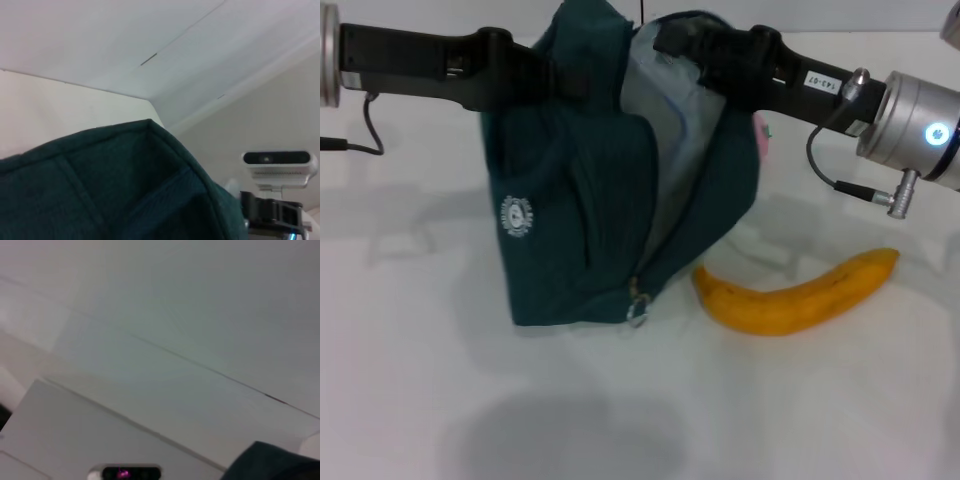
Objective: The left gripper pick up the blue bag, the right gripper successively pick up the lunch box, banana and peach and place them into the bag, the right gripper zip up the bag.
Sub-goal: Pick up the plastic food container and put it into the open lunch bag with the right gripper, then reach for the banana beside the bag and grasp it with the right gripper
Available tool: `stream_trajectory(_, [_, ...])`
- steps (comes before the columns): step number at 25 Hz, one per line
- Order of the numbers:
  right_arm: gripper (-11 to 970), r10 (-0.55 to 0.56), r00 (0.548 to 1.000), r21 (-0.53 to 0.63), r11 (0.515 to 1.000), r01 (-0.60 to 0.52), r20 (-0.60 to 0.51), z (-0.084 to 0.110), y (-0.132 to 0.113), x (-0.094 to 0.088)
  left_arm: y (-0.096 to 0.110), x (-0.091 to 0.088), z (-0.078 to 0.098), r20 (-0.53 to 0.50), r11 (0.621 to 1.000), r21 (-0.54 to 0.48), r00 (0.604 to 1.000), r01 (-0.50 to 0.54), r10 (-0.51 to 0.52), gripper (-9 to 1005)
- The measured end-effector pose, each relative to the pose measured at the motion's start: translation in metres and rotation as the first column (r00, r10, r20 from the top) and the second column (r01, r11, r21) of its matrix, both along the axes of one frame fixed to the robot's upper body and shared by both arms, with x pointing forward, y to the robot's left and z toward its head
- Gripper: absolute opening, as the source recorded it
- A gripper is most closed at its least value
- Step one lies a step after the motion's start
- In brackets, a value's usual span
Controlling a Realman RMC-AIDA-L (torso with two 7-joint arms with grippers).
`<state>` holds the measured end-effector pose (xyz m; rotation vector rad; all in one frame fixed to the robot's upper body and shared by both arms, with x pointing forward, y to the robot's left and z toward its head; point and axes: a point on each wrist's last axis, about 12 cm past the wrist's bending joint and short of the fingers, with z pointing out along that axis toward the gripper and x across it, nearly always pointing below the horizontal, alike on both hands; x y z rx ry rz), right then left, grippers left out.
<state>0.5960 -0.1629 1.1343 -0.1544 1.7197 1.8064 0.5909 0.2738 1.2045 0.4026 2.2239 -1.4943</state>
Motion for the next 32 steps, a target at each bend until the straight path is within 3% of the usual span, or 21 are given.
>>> stream_trajectory(5, [242, -0.006, 0.999, 0.005, 1.0, 0.006, 0.04, 0.001, -0.006, -0.003, 0.003, 0.0, 0.0, 0.002, 1.0, 0.003, 1.0, -0.007, 0.007, 39])
stream_trajectory(10, [413, -0.055, 0.973, -0.018, 0.998, 0.061, 0.222, 0.013, -0.052, -0.01, 0.009, -0.001, 0.0, 0.005, 1.0, 0.01, 1.0, -0.023, 0.023, 39])
stream_trajectory(13, [516, -0.027, 0.945, -0.107, 0.992, 0.065, 0.325, 0.028, -0.081, -0.012, 0.012, -0.002, -0.001, 0.005, 0.999, 0.008, 0.999, -0.034, 0.034, 38])
stream_trajectory(16, [609, 0.12, 0.909, -0.305, 0.952, 0.008, 0.399, 0.054, -0.096, -0.011, 0.016, -0.004, -0.003, 0.001, 0.999, 0.01, 0.999, -0.044, 0.044, 38])
stream_trajectory(17, [633, 0.198, 0.892, -0.409, 0.912, -0.016, 0.407, 0.068, -0.098, -0.009, 0.019, -0.005, -0.003, -0.001, 0.999, 0.013, 0.999, -0.049, 0.049, 38])
stream_trajectory(19, [681, 0.362, 0.861, -0.639, 0.767, -0.057, 0.357, 0.089, -0.095, -0.006, 0.021, -0.006, -0.005, -0.003, 0.998, 0.016, 0.999, -0.054, 0.054, 38])
stream_trajectory(21, [729, 0.449, 0.843, -0.768, 0.636, -0.068, 0.297, 0.106, -0.092, -0.003, 0.021, -0.006, -0.005, -0.005, 0.999, 0.017, 0.999, -0.052, 0.052, 38])
stream_trajectory(23, [727, 0.566, 0.803, -0.896, 0.433, -0.097, 0.187, 0.13, -0.085, 0.002, 0.018, -0.004, -0.003, 0.001, 0.999, 0.017, 0.999, -0.041, 0.041, 38])
stream_trajectory(25, [724, 0.64, 0.764, -0.951, 0.277, -0.135, 0.078, 0.141, -0.078, 0.004, 0.013, -0.001, 0.0, 0.009, 0.999, 0.019, 1.0, -0.027, 0.027, 38])
stream_trajectory(28, [723, 0.723, 0.686, -0.988, 0.042, -0.15, -0.074, 0.139, -0.062, 0.007, 0.009, 0.0, 0.001, 0.014, 1.0, 0.018, 1.0, -0.02, 0.019, 38])
stream_trajectory(30, [723, 0.781, 0.614, -0.991, -0.058, -0.117, -0.118, 0.13, -0.049, 0.007, 0.01, 0.0, 0.001, 0.014, 1.0, 0.016, 1.0, -0.022, 0.022, 38])
stream_trajectory(32, [723, 0.825, 0.549, -0.991, -0.108, -0.084, -0.136, 0.121, -0.039, 0.007, 0.01, -0.001, 0.0, 0.012, 1.0, 0.012, 1.0, -0.025, 0.024, 38])
